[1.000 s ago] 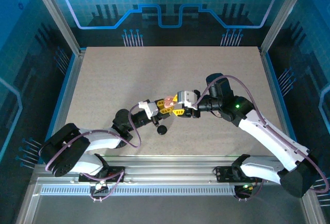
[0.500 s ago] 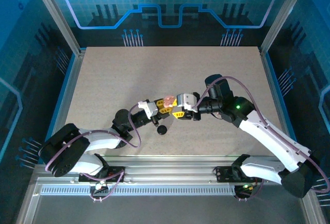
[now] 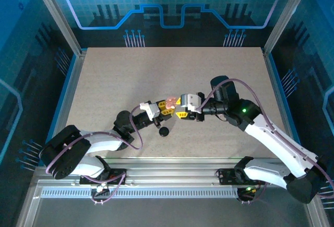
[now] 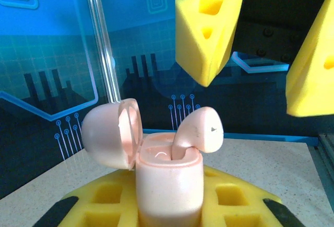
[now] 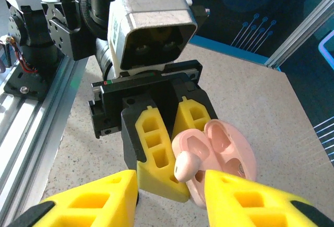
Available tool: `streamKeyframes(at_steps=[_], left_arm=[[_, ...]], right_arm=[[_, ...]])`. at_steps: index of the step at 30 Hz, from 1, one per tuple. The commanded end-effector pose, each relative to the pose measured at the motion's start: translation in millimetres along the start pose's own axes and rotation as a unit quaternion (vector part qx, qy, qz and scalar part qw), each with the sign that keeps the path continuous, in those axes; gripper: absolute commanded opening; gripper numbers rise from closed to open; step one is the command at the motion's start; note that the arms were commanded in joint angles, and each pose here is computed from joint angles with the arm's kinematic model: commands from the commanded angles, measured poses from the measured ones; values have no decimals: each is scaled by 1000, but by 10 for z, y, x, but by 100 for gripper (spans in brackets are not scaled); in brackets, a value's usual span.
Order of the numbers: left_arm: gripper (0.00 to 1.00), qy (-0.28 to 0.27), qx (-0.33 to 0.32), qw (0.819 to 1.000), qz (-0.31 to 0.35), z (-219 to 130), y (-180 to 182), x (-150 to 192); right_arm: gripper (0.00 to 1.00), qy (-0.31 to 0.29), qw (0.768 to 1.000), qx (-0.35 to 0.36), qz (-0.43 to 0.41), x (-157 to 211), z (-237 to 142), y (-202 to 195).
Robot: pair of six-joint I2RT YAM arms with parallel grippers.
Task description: Insert the wireless bluetooth earbuds into the charging case
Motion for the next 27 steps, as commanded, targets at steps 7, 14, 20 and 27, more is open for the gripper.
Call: streamKeyframes(at_steps=[7,14,20,27], left_arm=[[20,-27,4,1000,13,-19,-33,-153],[20,-26,4,1000,13,-19,-29,-151],[20,-25,3,1000,13,-17,-27,-144],[20,-26,4,1000,12,-15,-29,-151]], right_arm=[[36,0,1000,-23,15,21,93,53],[30,-5,999,-33,14,-2,117,85],[28,-10,999,-38,11,-23,139,86],[27,-13,999,-41,7,-36,172,75]])
Point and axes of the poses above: each hand's point on the last joint's axis, 136 mm out from that joint toward the fingers, its own z axis out along the fingers, its own y axis along the line the jaws close on, x = y × z, the point moved 3 cm from there along -z, back along the fingers, and after that the axes turned 11 degrees about -z, right-handed, at the moved point
